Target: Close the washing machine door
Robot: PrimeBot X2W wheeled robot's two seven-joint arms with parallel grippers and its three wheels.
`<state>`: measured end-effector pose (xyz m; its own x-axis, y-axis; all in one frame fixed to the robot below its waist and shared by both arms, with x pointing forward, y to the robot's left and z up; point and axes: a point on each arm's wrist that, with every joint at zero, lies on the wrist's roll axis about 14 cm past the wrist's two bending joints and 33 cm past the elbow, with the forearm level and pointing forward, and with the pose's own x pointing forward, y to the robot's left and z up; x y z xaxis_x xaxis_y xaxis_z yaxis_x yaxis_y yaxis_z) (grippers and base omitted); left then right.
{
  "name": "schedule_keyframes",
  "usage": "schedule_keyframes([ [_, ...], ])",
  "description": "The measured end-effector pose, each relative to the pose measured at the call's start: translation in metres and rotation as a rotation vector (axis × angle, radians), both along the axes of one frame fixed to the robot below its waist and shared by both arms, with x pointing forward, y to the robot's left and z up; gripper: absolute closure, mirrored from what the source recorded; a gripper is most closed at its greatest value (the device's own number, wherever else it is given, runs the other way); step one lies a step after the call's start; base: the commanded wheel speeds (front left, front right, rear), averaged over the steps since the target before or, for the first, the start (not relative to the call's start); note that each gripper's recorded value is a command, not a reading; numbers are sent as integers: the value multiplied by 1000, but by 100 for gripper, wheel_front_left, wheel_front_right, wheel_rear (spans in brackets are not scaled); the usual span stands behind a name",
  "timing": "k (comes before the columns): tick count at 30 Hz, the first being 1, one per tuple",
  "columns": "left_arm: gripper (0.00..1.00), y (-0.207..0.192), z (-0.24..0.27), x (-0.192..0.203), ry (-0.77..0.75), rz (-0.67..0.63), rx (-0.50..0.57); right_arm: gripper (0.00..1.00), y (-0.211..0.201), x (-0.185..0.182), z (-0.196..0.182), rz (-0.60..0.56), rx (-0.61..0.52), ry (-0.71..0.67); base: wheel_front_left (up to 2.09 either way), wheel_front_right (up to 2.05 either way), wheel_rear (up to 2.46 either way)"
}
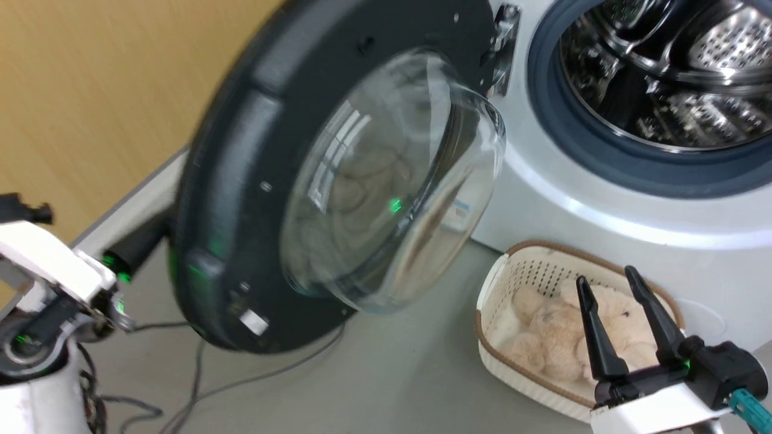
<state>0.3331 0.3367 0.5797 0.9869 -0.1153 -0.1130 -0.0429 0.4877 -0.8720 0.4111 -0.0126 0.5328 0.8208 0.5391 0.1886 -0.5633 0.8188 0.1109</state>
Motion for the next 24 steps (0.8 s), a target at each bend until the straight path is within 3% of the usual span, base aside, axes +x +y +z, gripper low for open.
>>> schedule_keyframes([
  [15,100,-163,-19,-5,46,-449,-84,0,-61,-11,11,-185,5,-20,0,0,0],
  [24,100,-257,-32,11,65,-692,-212,0,-118,-20,2,-348,-6,7,0,0,0],
])
